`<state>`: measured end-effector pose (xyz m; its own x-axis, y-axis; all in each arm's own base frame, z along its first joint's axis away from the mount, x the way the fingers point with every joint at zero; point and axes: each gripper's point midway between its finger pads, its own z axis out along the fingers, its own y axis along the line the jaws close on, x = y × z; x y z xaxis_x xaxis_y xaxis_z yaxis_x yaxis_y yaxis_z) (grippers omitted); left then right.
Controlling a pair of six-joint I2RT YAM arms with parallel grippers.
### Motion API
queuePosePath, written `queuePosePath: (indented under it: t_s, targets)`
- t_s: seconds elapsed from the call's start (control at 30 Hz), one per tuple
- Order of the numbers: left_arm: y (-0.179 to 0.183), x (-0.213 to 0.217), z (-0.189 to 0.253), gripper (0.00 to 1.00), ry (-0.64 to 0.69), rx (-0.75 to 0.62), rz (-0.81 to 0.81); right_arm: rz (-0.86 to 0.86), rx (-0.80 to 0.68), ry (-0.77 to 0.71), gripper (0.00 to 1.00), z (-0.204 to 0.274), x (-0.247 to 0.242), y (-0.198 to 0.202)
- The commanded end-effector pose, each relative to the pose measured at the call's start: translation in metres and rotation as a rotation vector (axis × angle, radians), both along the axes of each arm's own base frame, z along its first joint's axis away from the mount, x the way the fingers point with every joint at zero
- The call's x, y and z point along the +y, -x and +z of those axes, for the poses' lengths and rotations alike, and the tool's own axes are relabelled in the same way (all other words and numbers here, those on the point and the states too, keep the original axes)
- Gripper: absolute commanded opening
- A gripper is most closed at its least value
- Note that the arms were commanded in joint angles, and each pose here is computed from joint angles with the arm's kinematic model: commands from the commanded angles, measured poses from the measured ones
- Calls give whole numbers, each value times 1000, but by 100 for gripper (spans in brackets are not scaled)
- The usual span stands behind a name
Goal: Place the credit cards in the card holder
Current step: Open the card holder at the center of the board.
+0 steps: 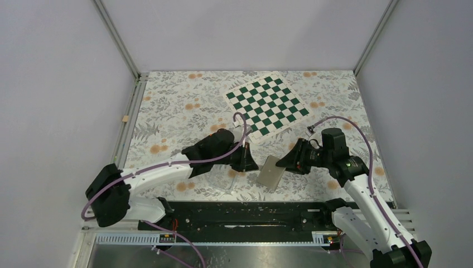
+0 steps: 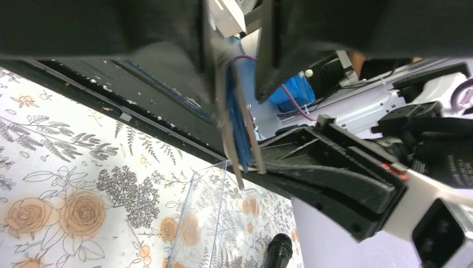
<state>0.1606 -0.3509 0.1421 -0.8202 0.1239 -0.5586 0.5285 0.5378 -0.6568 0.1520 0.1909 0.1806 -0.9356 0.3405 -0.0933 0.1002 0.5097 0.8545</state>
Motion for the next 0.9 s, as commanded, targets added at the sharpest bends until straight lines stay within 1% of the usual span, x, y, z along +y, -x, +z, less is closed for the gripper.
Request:
queuePosePath:
  t_s: [0.0, 0.07, 0.1, 0.17, 0.2, 0.33, 0.5, 0.73, 0.87]
  targets:
    - [-11, 11, 62, 0, 57, -165, 31, 65, -135, -6, 53, 27, 2, 0]
    - [-9, 15, 81, 0, 72, -207, 18, 83, -185, 23, 75, 32, -1, 1]
    - [-6, 17, 90, 0, 81, -224, 7, 94, -213, 31, 84, 37, -2, 2]
    - [1, 20, 108, 0, 107, -251, -27, 111, -291, 46, 95, 50, -4, 2]
    - [5, 21, 116, 0, 120, -261, -47, 120, -330, 50, 98, 58, -5, 3]
    - [23, 25, 144, 0, 164, -286, -134, 195, -470, 35, 99, 89, -4, 9]
    - [35, 30, 163, 0, 156, -283, -196, 287, -596, 2, 99, 118, 0, 21]
    - [53, 31, 172, 0, 153, -254, -283, 353, -706, -18, 99, 139, 2, 27]
    - [66, 26, 168, 0, 147, -197, -364, 383, -737, -57, 99, 143, 6, 28]
